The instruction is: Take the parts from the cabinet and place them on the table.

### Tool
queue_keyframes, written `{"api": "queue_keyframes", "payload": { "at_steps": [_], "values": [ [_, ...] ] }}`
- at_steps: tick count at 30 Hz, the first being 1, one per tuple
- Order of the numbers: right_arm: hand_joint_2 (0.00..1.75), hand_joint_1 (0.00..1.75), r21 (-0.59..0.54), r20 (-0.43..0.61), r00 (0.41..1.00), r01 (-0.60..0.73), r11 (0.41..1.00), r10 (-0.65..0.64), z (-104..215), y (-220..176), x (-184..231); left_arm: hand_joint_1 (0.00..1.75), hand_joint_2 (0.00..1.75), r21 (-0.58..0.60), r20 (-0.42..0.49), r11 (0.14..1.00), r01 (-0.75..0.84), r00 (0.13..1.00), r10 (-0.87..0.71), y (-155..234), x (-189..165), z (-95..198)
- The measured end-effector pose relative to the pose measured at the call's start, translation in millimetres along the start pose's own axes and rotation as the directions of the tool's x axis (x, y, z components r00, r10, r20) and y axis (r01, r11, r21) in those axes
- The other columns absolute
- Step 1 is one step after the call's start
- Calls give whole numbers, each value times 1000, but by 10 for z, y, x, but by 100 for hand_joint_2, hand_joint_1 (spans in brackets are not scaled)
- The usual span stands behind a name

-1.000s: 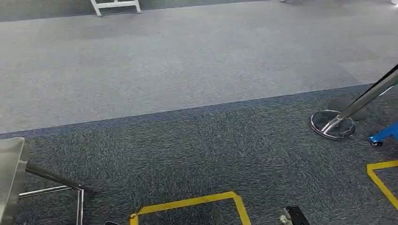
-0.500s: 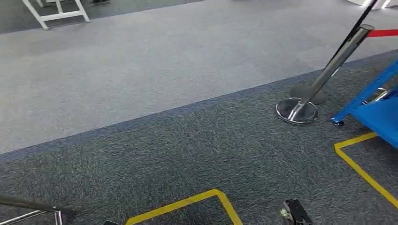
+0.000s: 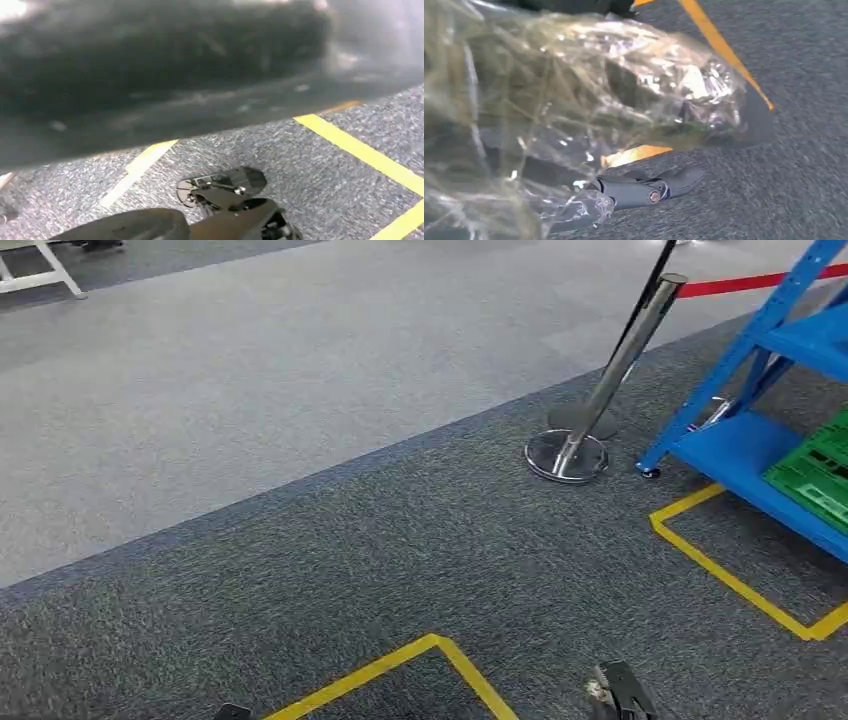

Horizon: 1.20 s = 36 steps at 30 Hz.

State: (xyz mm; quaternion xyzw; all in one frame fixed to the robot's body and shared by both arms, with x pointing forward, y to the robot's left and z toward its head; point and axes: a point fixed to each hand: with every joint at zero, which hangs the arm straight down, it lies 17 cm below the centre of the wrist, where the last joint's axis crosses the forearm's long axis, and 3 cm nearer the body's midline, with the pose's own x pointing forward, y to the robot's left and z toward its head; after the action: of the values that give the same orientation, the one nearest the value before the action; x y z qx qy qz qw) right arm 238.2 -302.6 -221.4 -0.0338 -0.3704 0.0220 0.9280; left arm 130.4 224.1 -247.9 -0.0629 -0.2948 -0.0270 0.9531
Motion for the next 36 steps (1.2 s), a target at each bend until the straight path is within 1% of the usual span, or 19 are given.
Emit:
{"api": "queue_keyframes", "payload": {
  "at_steps": [3, 7, 12, 15, 18, 21, 22, 25, 31, 36],
  "values": [
    [0, 0, -5, 5, 1000, 5, 1000, -5, 38, -39, -61, 0, 0, -7, -2, 1000, 4, 1000, -4, -57, -6, -1],
    [0, 0, -16, -39, 999, 9, 1000, -9, 189, -106, -390, 0, 0, -3, 9, 1000, 13, 1000, -13, -73, 7, -2],
    [0, 0, -14, -70, 997, 7, 1000, -7, 240, -101, -517, 0, 0, 3, 20, 1000, -1, 1000, 1, -35, 1, 14],
    [0, 0, -9, -70, 998, 3, 1000, -3, 234, -79, -505, 0, 0, 18, 34, 1000, -8, 999, 8, 42, 69, -8],
    [0, 0, 2, -47, 999, 4, 1000, -4, 211, -30, -429, 0, 0, 45, 57, 998, -54, 997, 51, 143, 151, -26],
    [0, 0, 6, -44, 999, 5, 1000, -5, 233, -25, -455, 0, 0, 44, 65, 996, -71, 996, 68, 147, 179, -29],
    [0, 0, 10, -28, 1000, 8, 1000, -8, 227, -15, -418, 0, 0, 50, 70, 996, -79, 995, 76, 167, 179, -24],
    [0, 0, 11, -6, 1000, 19, 1000, -19, 215, -5, -361, 0, 0, 75, 66, 991, -107, 993, 102, 242, 105, 11],
    [0, 0, -13, -26, 997, 72, 997, -72, 291, -29, -502, 0, 0, 92, 52, 987, -135, 990, 131, 276, -14, 62],
    [0, 0, -21, -46, 994, 96, 995, -97, 343, -13, -607, 0, 0, 92, 54, 988, -125, 991, 121, 306, 2, 57]
  ]
}}
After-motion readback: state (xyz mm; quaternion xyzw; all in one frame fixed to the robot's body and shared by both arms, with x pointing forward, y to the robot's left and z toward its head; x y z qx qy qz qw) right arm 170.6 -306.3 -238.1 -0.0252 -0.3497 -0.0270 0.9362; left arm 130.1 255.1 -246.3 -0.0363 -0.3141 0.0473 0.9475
